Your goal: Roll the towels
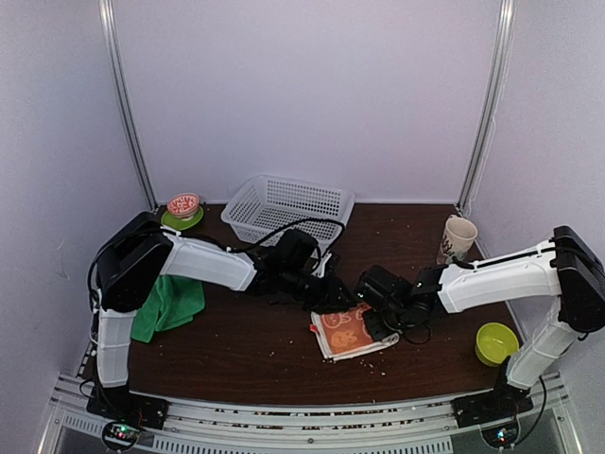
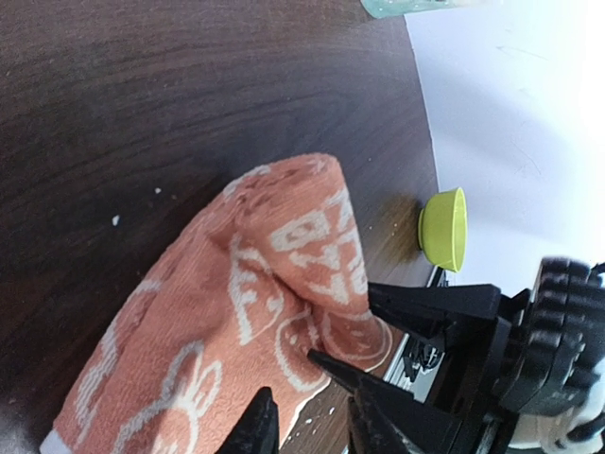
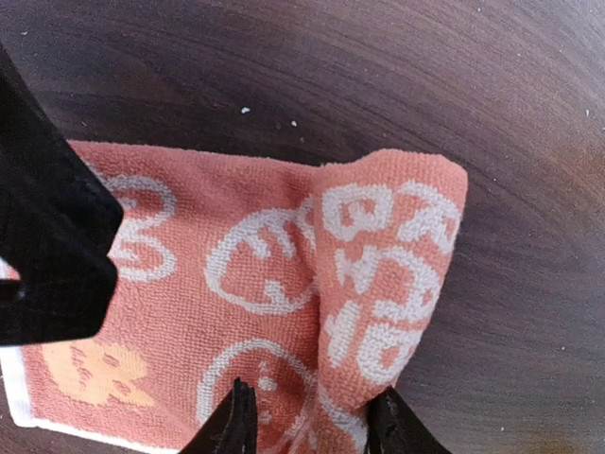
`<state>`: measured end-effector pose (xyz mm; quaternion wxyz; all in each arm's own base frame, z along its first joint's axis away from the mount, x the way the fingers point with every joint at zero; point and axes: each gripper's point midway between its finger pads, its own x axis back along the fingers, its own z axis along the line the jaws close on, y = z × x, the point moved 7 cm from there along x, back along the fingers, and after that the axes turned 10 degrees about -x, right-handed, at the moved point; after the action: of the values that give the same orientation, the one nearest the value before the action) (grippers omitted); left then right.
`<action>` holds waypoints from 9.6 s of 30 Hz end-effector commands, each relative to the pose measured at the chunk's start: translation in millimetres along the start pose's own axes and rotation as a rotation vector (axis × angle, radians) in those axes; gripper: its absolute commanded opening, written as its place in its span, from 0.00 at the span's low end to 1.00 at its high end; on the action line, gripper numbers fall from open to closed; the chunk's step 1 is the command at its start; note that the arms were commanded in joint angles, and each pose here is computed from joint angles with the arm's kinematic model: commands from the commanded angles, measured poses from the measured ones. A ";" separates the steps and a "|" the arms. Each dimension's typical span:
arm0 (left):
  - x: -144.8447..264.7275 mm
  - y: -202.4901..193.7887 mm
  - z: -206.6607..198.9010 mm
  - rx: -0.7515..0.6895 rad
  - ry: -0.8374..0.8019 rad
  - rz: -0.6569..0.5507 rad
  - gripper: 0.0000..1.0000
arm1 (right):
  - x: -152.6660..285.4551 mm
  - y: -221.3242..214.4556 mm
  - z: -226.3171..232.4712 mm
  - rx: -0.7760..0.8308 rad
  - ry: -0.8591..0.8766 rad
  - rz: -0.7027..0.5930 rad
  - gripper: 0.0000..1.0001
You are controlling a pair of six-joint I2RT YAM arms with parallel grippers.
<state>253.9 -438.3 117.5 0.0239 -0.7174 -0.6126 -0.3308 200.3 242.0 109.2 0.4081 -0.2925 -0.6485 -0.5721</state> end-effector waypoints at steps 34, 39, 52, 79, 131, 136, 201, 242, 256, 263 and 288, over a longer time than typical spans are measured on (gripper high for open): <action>-46.1 23.2 0.6 0.025 -0.148 0.045 0.26 | -3.2 -9.0 16.8 0.076 0.214 -0.032 0.39; -47.6 21.3 8.3 0.038 -0.095 0.053 0.20 | -2.4 -8.0 17.7 0.077 0.217 -0.031 0.40; -46.5 4.8 56.5 0.146 0.055 0.084 0.00 | 20.2 3.3 17.7 0.051 0.259 -0.047 0.51; -38.5 2.1 52.5 0.142 0.045 0.074 0.00 | -3.8 2.8 -23.1 -0.438 0.603 0.086 0.52; 18.6 6.6 -13.4 -0.025 -0.063 0.027 0.15 | -22.2 -11.8 -23.3 -0.074 0.137 0.085 0.13; 9.6 32.3 -20.6 -0.023 -0.112 -0.030 0.12 | -16.6 -7.4 -17.3 -0.023 0.089 0.054 0.12; -36.9 18.0 56.2 0.168 -0.033 0.016 0.06 | -17.1 9.9 -31.6 -0.356 0.539 0.134 0.59; 25.1 -6.5 26.3 0.148 -0.033 -0.060 0.20 | 4.8 -3.6 20.7 0.195 -0.196 -0.046 0.05; 19.9 -7.8 30.2 0.162 -0.048 -0.054 0.20 | 20.6 -8.0 45.3 0.222 -0.125 -0.077 0.23; 20.8 -10.6 31.3 0.167 -0.054 -0.055 0.20 | 23.8 -11.5 57.0 0.238 -0.083 -0.074 0.23; 7.5 -7.4 20.9 0.153 -0.139 -0.030 0.16 | 7.1 -27.5 53.2 0.330 -0.209 -0.113 0.07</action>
<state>254.0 -406.5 92.3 0.0663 -0.7147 -0.6533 -0.2407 167.0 285.7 93.8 0.3394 -0.2577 -0.7920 -0.4372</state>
